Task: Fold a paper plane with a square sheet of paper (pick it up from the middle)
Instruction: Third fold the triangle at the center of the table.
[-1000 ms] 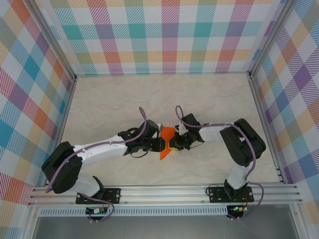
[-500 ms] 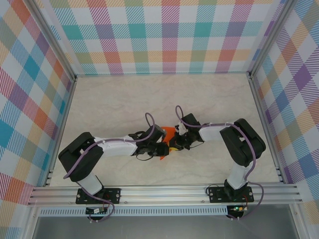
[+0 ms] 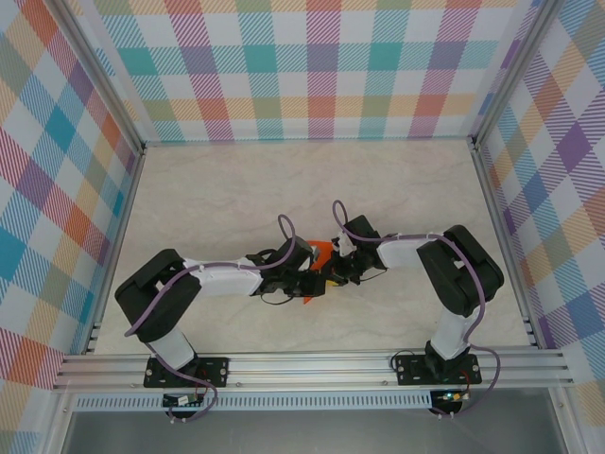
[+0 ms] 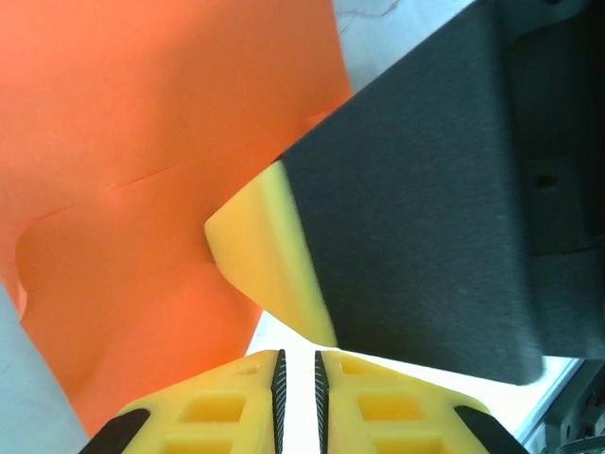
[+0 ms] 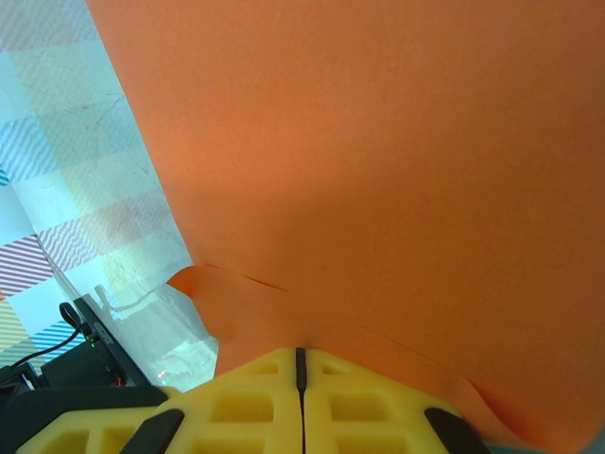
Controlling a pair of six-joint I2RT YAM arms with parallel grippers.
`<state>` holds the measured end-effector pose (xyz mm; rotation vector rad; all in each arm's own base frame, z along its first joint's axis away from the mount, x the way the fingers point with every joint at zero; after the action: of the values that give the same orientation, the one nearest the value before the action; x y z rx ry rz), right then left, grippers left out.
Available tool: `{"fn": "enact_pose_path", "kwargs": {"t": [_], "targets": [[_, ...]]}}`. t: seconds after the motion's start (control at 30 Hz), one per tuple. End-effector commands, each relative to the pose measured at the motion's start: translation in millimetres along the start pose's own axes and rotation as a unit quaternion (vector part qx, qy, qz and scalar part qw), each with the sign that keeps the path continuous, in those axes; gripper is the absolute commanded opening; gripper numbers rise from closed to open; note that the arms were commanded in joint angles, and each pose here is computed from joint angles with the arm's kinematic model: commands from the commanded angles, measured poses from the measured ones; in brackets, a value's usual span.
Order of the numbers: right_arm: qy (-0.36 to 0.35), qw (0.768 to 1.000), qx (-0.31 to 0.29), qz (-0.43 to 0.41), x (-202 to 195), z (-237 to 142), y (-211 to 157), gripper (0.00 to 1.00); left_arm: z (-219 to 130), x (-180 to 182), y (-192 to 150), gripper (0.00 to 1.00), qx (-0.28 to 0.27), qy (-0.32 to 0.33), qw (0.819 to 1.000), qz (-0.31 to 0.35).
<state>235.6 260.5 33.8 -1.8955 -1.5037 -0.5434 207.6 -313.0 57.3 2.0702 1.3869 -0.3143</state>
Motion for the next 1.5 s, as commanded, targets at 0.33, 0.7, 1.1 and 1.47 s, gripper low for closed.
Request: {"fn": "enact_pose_path", "kwargs": {"t": [0.33, 0.7, 1.1, 1.47], "targets": [[-0.118, 0.992, -0.018, 0.047, -58.9, 12.6, 1.1, 0.06, 7.2, 28.6, -30.8, 0.17, 0.042, 0.063, 0.997, -0.006], [-0.131, 0.990, -0.020, 0.048, -62.0, 12.1, 2.4, 0.07, -1.9, 37.5, -57.9, 0.17, 0.071, 0.059, 0.996, -0.013], [-0.133, 0.990, -0.020, 0.050, -63.2, 12.8, 2.6, 0.07, -19.7, 51.3, -72.7, 0.18, 0.092, 0.104, 0.990, 0.001], [-0.134, 0.989, -0.019, 0.052, -63.6, 14.2, 2.9, 0.07, -53.7, 2.0, -21.8, 0.21, -0.011, 0.030, 0.999, 0.016]]}}
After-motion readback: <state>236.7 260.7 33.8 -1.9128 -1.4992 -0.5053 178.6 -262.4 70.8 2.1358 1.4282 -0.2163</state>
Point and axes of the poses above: each hand's point on the last joint's axis, 136 mm out from that joint toward the fingers, its own z axis out along the fingers, its own x axis along the line the jaws close on, y = z × x, the point moved 3 cm from there along -z, back along the fingers, and after that the axes turned 12 degrees about z, right-handed, at the moved point
